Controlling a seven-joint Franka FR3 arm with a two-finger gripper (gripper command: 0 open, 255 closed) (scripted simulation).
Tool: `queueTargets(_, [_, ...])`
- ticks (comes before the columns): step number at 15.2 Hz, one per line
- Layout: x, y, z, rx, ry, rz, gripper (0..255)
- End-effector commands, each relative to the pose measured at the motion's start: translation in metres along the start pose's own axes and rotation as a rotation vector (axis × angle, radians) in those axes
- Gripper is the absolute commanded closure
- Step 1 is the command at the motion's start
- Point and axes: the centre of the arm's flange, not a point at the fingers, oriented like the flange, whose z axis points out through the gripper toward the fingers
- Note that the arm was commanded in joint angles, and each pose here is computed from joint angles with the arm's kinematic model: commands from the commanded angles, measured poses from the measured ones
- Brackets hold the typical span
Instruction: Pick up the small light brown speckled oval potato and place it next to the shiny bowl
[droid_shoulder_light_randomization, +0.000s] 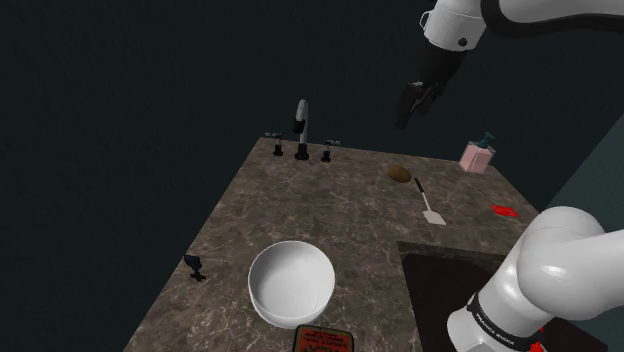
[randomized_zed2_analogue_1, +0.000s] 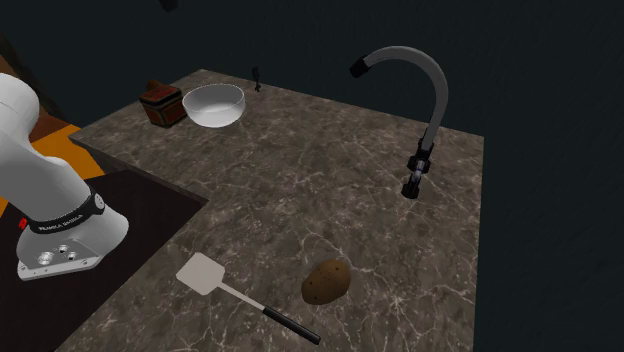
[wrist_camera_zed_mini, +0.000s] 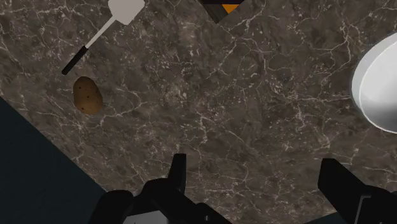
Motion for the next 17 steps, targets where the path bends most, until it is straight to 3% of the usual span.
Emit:
queueTargets(1, [0.000,0.000,0.000,0.000,0.000,0.000,0])
queueTargets(17, [0.020,0.158,0.153,0.083,0.001,-0.030,0])
